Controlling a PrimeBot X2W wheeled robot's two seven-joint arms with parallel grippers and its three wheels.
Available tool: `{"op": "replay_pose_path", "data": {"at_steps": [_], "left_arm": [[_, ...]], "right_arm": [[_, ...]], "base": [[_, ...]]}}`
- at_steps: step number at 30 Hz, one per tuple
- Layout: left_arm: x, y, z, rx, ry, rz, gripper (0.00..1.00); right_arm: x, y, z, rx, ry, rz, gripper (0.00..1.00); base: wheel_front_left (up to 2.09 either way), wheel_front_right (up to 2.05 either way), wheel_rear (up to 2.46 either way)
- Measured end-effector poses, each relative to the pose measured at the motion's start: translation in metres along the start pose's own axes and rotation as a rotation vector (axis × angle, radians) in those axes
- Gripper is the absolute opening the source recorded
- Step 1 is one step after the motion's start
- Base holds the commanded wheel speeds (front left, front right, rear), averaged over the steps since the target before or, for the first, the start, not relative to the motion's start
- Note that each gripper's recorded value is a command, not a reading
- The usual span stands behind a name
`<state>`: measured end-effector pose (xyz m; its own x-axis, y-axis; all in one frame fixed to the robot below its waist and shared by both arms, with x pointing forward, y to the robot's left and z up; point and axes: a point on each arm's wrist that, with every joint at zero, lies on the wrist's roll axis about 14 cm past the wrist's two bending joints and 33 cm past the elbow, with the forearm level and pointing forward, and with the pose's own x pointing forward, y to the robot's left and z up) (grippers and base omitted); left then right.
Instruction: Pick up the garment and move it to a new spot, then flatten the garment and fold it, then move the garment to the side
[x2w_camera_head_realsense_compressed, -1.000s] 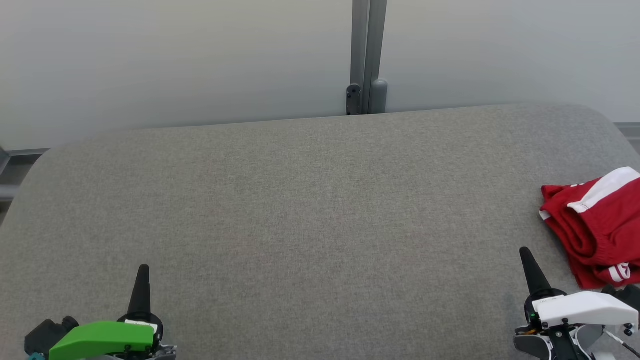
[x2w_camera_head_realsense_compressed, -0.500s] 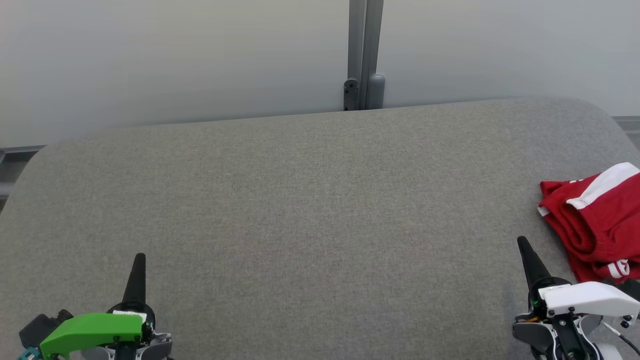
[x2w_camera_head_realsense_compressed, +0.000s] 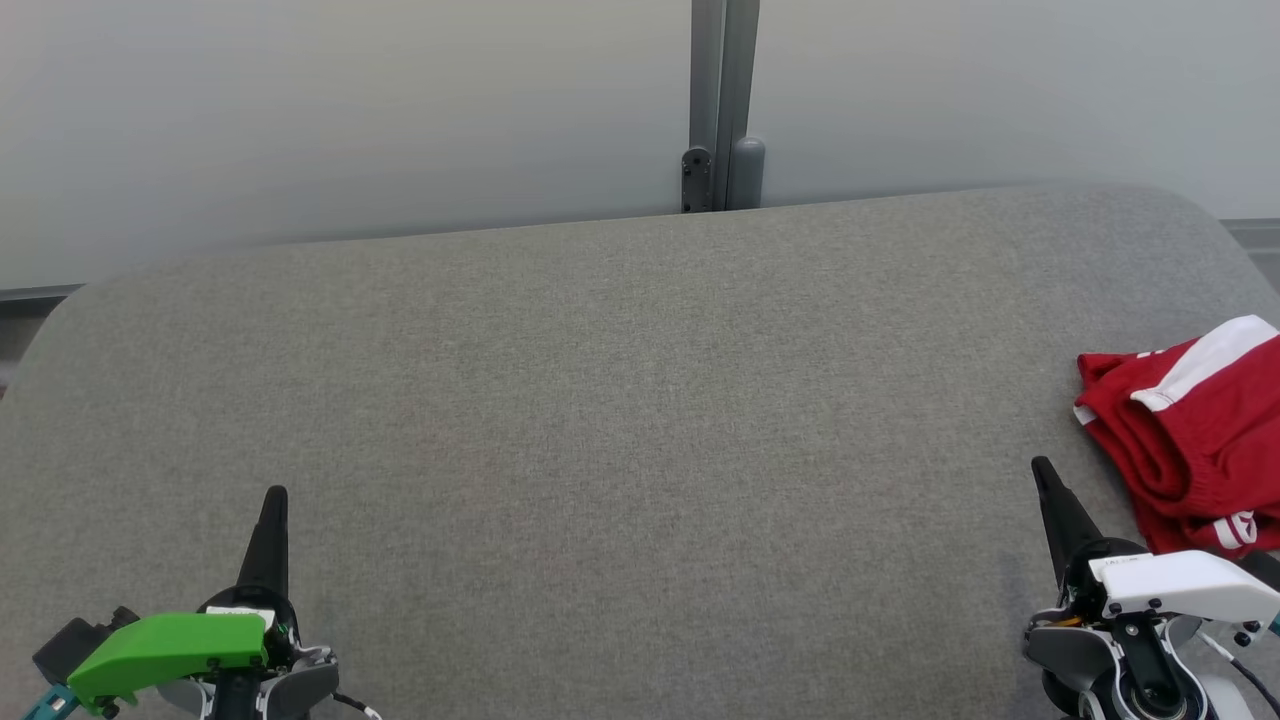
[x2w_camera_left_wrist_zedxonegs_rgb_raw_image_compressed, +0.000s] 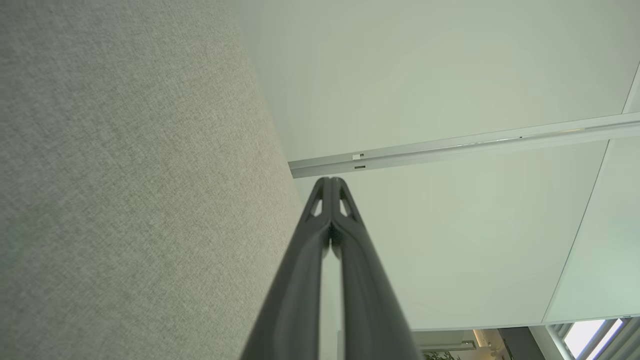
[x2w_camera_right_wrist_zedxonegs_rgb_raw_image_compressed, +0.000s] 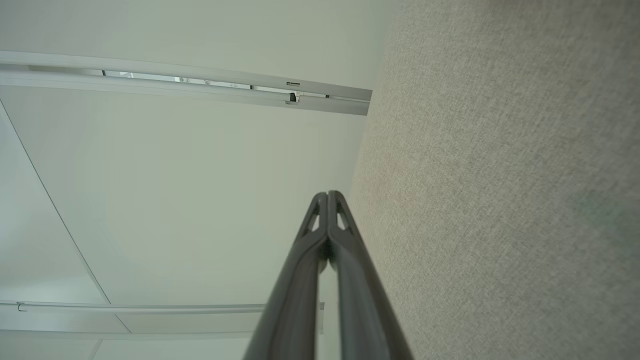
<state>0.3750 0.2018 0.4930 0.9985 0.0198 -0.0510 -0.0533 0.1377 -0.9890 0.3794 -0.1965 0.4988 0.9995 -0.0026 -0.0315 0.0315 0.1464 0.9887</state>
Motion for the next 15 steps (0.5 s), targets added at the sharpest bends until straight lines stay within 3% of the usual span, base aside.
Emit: {"op": "replay_pose_path", "data": {"at_steps": [15], "left_arm": [[0.0084, -0.0082, -0.0013, -0.1, 0.014, -0.028, 0.0]], "right_arm": [[0.0057, 0.0038, 0.0023, 0.106, 0.002, 0.016, 0.0]], "base": [[0.0, 0.0, 0.0]]}}
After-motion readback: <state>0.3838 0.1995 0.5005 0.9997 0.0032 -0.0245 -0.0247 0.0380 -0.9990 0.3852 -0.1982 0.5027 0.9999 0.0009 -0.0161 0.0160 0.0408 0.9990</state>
